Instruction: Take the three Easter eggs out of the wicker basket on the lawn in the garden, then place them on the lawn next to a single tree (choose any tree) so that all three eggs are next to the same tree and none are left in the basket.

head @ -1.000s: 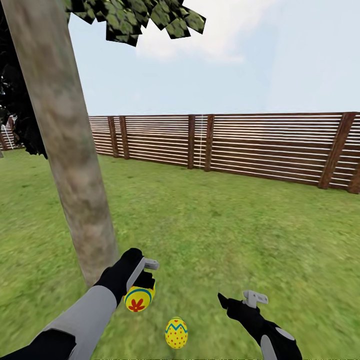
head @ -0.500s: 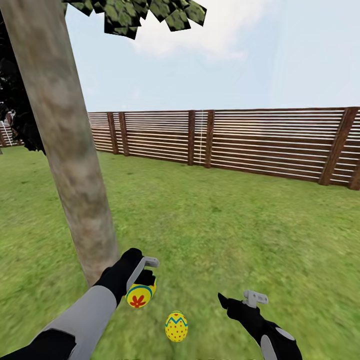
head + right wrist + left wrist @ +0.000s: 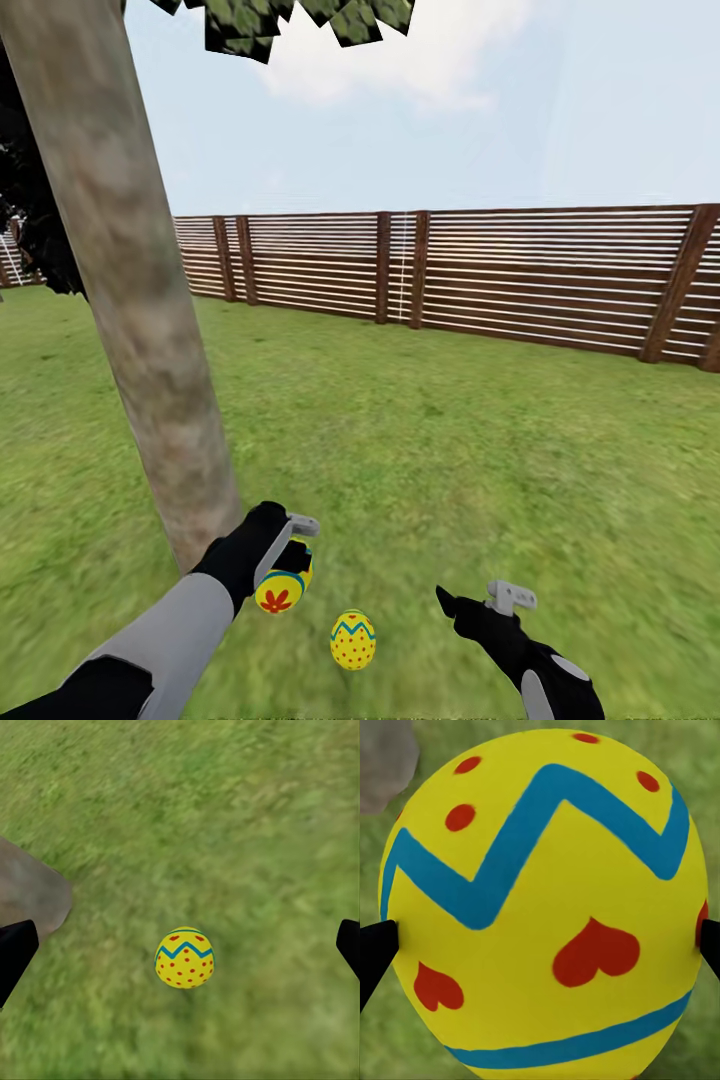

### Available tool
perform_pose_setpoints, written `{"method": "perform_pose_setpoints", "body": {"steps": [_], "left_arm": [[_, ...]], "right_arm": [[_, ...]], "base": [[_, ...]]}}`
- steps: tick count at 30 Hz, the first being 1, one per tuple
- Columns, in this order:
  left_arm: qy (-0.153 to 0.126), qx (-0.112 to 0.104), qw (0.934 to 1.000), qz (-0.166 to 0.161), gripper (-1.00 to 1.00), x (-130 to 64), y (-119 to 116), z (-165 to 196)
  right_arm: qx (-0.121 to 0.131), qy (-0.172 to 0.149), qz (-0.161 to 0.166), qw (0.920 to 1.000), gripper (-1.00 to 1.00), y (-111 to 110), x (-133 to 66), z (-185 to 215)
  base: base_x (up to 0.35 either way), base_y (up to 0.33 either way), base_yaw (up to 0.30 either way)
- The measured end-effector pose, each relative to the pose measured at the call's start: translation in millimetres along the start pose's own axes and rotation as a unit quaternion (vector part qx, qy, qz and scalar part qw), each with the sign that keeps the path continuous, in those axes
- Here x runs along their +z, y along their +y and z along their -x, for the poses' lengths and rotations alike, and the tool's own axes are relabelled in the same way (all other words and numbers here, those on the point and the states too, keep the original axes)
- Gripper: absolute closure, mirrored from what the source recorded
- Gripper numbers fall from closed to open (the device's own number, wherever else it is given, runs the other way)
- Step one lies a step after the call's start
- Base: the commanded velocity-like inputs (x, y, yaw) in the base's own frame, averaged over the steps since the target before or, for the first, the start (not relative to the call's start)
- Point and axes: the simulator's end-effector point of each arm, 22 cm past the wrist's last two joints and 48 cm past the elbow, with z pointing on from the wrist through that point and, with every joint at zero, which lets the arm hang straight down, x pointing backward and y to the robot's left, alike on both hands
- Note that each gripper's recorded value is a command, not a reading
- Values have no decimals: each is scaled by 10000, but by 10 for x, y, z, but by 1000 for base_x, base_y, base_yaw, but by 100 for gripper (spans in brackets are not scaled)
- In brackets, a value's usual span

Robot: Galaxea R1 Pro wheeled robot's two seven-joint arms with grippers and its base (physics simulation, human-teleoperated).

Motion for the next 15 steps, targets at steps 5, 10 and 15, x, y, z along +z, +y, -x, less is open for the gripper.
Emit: {"method": "perform_pose_setpoints", "body": {"steps": [5, 10, 15], "left_arm": [[-2, -3, 10000, 8, 100, 119, -8, -59], [3, -5, 10000, 21, 100, 234, -18, -119], [3, -3, 10000, 26, 100, 349, -34, -178]], "right_arm": [[6, 25, -22, 10000, -100, -57, 53, -106], [11, 50, -26, 10000, -100, -106, 105, -213], [16, 68, -28, 10000, -100, -154, 158, -319]], "base": [[0, 0, 0], [0, 0, 0], [0, 0, 0]]}}
